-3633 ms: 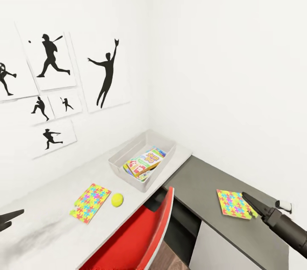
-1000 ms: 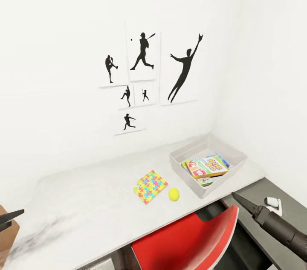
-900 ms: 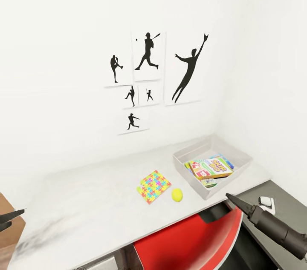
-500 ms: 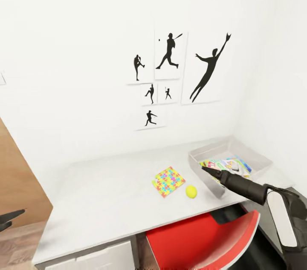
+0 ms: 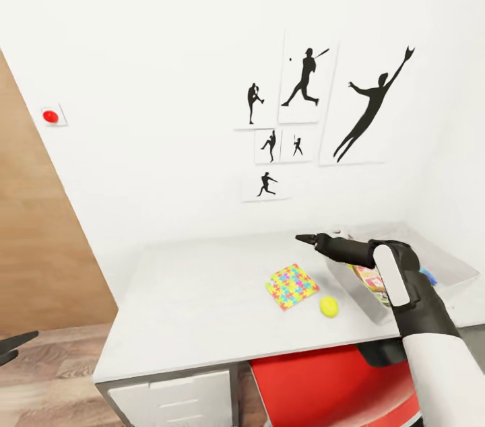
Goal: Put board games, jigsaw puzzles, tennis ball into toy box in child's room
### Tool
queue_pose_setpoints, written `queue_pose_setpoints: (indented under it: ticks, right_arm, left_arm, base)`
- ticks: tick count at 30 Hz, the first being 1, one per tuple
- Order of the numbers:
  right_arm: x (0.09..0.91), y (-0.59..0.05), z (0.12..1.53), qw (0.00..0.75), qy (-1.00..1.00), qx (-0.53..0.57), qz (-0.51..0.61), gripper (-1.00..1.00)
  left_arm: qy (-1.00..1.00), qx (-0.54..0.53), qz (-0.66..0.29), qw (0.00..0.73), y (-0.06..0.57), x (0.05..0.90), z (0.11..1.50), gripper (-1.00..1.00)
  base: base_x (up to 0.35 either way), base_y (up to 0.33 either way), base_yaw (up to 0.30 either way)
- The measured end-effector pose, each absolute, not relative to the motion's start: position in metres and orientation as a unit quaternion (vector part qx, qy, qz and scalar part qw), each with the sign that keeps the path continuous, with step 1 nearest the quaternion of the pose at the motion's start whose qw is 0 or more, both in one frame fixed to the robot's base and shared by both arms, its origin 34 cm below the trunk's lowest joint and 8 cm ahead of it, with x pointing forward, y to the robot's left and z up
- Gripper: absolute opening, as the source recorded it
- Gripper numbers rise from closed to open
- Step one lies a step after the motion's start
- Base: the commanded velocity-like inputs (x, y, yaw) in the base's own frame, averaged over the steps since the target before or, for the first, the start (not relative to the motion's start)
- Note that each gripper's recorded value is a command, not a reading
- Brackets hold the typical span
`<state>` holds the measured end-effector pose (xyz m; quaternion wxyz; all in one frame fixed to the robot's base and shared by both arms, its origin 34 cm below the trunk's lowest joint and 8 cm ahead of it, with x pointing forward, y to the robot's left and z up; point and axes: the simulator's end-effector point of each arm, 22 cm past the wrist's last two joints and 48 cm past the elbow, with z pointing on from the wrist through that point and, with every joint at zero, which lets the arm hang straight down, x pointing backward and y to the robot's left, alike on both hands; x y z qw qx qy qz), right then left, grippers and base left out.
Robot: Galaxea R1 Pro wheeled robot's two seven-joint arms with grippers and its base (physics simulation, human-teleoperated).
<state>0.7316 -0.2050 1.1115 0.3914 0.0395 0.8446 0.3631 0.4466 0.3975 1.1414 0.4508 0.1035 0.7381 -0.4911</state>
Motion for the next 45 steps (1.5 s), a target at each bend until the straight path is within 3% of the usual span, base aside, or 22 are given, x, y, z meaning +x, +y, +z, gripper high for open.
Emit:
queue_pose_setpoints:
  ticks: [14,28,45]
  right_arm:
    - [0.77,-0.234,1.085,0.354,0.881,0.092,0.301,1.0]
    - [0.771,-0.242,1.081,0.35,0.885,0.096,0.292,1.0]
    - [0.771,-0.244,1.081,0.35,0.885,0.097,0.292,1.0]
  left_arm:
    - [0.741,0.1,-0.491,0.447,0.399,0.449,1.138,1.0]
    - [0.74,0.097,-0.485,0.456,0.405,0.449,1.142,1.0]
    - [0.739,0.097,-0.483,0.459,0.406,0.45,1.143,1.0]
  base:
    - [0.0,0.0,0.205]
    - [0.002,0.001,0.005]
    - [0.137,0.04,0.0]
